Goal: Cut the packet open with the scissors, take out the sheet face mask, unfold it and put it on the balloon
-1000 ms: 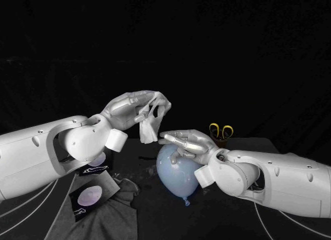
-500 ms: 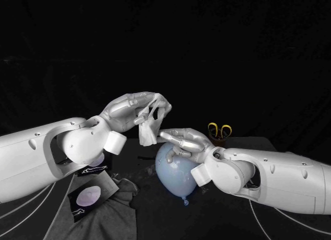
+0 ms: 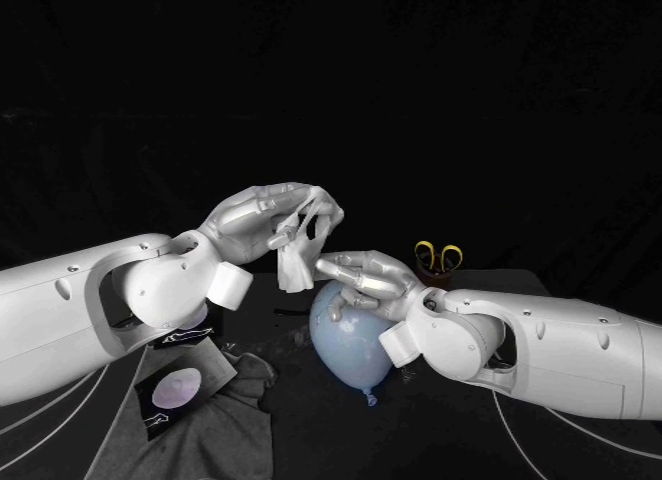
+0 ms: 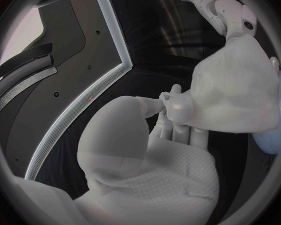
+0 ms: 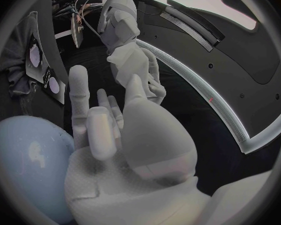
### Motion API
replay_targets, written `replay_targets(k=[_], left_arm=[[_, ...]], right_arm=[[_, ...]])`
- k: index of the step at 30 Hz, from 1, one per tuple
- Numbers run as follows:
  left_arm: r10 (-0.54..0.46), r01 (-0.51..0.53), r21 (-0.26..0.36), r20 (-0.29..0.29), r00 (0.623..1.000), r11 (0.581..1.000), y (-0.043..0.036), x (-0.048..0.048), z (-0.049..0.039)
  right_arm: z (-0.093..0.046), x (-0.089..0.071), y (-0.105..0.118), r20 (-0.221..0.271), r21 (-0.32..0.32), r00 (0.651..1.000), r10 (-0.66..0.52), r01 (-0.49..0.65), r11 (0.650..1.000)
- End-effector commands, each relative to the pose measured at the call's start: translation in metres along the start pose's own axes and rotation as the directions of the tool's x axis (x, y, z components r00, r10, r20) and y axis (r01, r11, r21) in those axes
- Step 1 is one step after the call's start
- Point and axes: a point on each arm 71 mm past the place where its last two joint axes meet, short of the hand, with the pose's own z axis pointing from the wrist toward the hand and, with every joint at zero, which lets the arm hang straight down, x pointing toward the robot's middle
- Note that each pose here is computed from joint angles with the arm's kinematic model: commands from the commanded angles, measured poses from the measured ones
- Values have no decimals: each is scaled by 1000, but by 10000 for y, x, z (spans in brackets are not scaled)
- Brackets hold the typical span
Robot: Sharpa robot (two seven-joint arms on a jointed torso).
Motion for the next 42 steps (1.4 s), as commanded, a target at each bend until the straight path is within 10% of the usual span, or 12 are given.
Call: replay_targets(k=[1,42], left_arm=[[-2,3,7,-27,1000,1000,9,42,10],[-2,2,1,-22,1000,1000,43,6,-5]], right_arm=[[12,54,20,-51,-16,999,10,-11,1000],[24,-116,74,59,-43,998,-28,30,999]])
